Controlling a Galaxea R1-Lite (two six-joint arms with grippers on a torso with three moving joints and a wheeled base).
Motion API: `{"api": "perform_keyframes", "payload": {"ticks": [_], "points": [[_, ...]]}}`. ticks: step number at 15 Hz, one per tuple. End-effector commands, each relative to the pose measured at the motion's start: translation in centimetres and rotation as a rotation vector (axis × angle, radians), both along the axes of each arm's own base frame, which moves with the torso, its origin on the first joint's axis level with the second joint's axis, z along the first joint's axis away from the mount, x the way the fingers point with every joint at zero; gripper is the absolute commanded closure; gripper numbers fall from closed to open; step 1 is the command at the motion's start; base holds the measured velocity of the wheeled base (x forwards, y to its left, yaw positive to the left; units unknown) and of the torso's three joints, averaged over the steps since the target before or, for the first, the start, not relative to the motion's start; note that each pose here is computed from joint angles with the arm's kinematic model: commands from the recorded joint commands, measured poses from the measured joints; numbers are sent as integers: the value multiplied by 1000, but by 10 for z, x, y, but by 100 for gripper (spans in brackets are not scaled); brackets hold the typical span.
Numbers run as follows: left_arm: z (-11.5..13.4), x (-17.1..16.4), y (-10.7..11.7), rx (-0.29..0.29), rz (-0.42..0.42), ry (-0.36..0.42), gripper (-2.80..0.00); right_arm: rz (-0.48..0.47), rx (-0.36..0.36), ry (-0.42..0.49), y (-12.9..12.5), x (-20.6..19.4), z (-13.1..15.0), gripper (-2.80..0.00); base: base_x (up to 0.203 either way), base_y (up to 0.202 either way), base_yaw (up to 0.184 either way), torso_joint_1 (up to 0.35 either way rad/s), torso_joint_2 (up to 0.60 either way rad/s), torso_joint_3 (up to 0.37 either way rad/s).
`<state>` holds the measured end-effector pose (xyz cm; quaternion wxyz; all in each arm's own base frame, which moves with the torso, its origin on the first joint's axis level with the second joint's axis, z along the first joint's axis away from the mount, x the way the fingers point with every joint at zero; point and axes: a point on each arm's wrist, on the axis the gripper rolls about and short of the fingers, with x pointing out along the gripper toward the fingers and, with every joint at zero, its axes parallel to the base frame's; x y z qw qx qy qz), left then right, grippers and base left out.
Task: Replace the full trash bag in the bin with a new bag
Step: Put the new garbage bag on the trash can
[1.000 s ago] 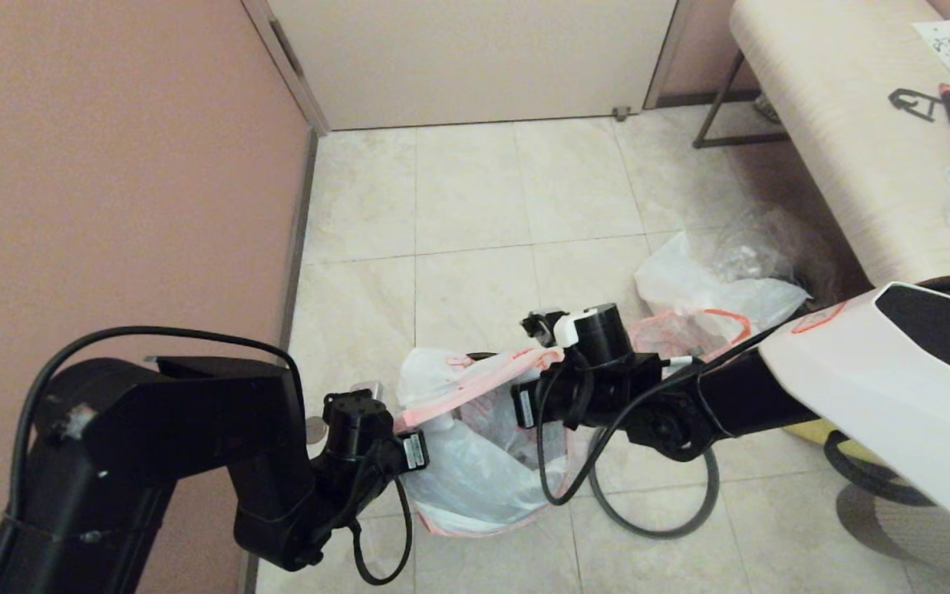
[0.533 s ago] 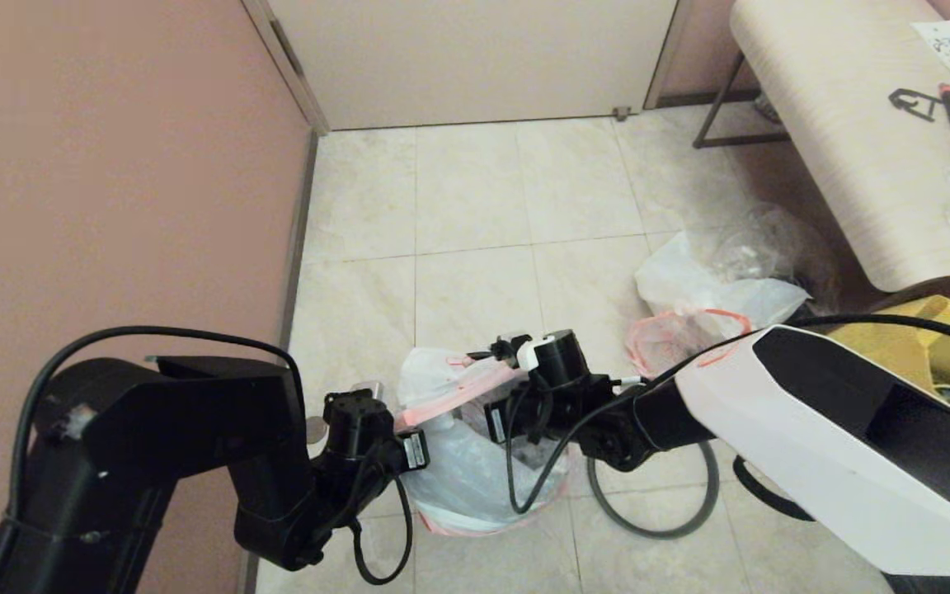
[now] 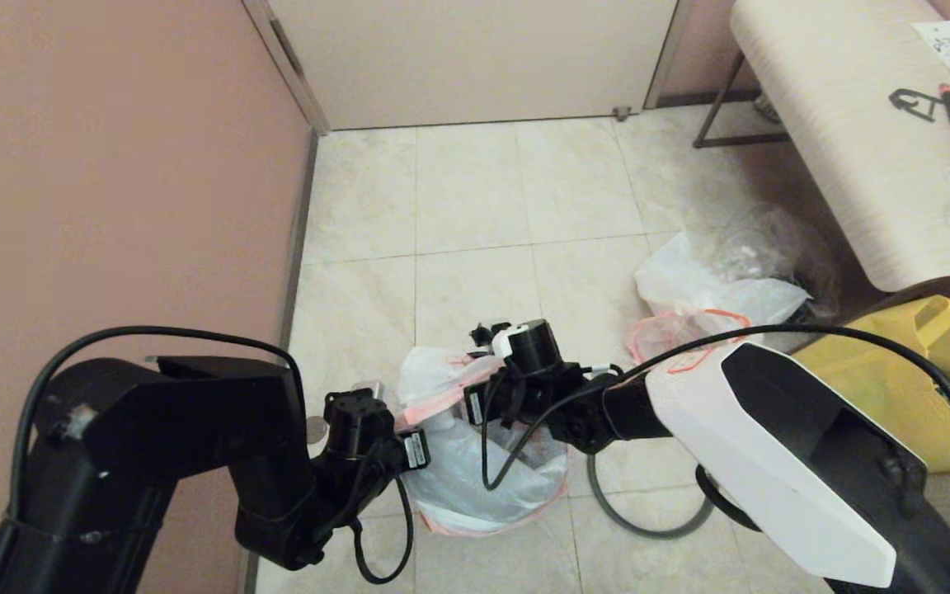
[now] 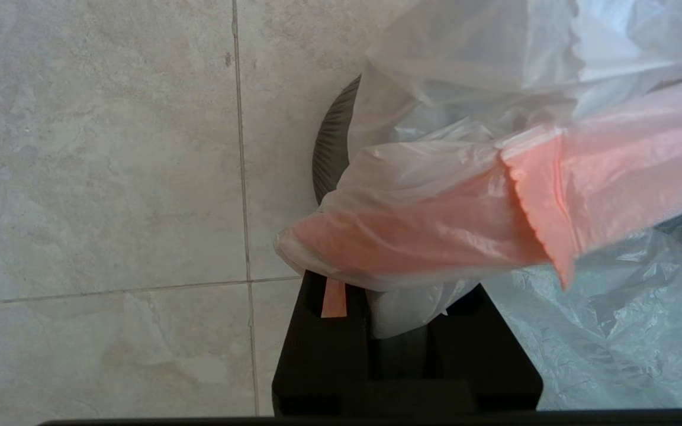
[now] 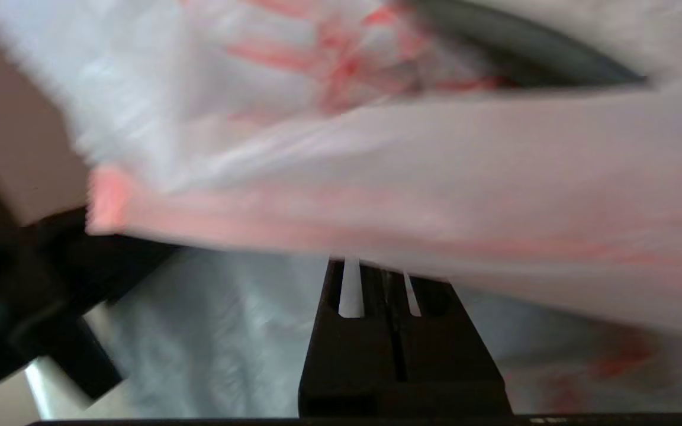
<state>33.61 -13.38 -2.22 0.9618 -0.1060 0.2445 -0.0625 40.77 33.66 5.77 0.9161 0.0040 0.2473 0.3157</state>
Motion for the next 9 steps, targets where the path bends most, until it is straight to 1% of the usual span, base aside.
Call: {"api": "perform_keyframes", "payload": {"ticks": [1, 2, 4, 9], "points": [[0, 0, 0, -3, 2, -5, 0, -5, 10, -12, 1, 4, 4, 0, 0, 0, 0, 0, 0, 0], [0, 0, -1, -2, 0, -5, 0, -4, 32, -36, 0, 2, 21, 0, 0, 0, 0, 0, 0, 0], [0, 0, -1, 0, -1, -4, 0, -6, 65, -73, 1, 4, 38, 0, 0, 0, 0, 0, 0, 0], [-3, -2, -3, 10, -11, 3, 0, 15, 76, -87, 7, 1, 41, 0, 0, 0, 0, 0, 0, 0]]}}
